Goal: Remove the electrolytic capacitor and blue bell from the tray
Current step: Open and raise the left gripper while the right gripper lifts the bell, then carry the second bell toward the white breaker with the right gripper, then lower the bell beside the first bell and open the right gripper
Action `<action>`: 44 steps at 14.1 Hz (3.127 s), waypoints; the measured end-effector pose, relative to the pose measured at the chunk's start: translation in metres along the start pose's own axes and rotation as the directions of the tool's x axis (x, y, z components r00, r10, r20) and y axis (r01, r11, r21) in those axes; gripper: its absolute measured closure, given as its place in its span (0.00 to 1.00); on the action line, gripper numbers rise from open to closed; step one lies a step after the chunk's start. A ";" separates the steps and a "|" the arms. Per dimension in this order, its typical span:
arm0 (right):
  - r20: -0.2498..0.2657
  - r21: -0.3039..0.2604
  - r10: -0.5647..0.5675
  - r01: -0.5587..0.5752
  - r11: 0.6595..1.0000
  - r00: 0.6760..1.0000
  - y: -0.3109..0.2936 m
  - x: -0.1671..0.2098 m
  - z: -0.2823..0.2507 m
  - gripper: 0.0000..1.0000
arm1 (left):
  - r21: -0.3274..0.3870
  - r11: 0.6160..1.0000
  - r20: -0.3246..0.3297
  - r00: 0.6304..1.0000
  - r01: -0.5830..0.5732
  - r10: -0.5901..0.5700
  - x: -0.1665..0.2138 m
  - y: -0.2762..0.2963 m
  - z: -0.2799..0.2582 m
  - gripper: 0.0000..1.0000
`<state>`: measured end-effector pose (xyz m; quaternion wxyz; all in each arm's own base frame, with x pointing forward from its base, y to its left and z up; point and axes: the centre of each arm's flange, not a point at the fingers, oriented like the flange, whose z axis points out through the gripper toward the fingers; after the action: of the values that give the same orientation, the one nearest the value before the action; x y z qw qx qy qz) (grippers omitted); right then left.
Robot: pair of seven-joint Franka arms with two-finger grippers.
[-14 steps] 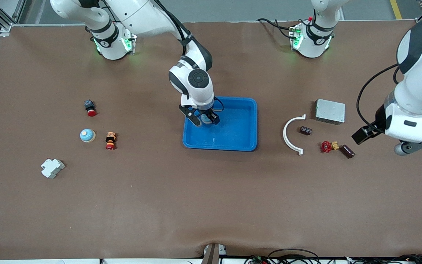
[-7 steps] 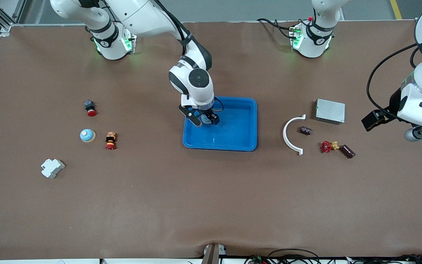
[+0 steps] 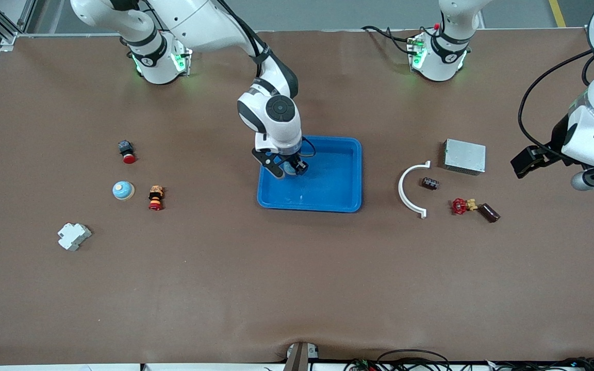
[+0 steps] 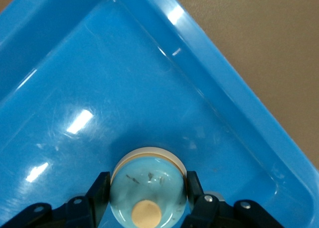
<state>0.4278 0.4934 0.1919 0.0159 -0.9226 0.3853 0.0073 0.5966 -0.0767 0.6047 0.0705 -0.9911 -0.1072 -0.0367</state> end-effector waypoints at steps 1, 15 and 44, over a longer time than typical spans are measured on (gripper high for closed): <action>-0.001 -0.001 0.001 -0.001 1.000 1.000 -0.001 0.001 -0.001 0.33 | 0.000 1.000 0.000 1.000 0.000 0.000 0.000 0.000 0.000 0.00; 0.140 -0.154 -0.403 0.422 0.893 0.904 0.054 0.314 -0.188 0.34 | -0.061 0.986 0.078 0.984 -0.156 0.161 -0.024 -0.029 -0.033 0.00; 0.101 -0.028 -0.613 0.618 0.785 0.783 0.248 0.565 -0.058 0.34 | -0.106 0.957 0.023 0.962 -0.270 0.274 -0.072 -0.043 -0.062 0.00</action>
<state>0.6491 -0.0845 0.2298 0.0066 -0.9966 0.0618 0.0532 0.5137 -0.0594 0.6652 0.0222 -0.9992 0.0308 -0.0137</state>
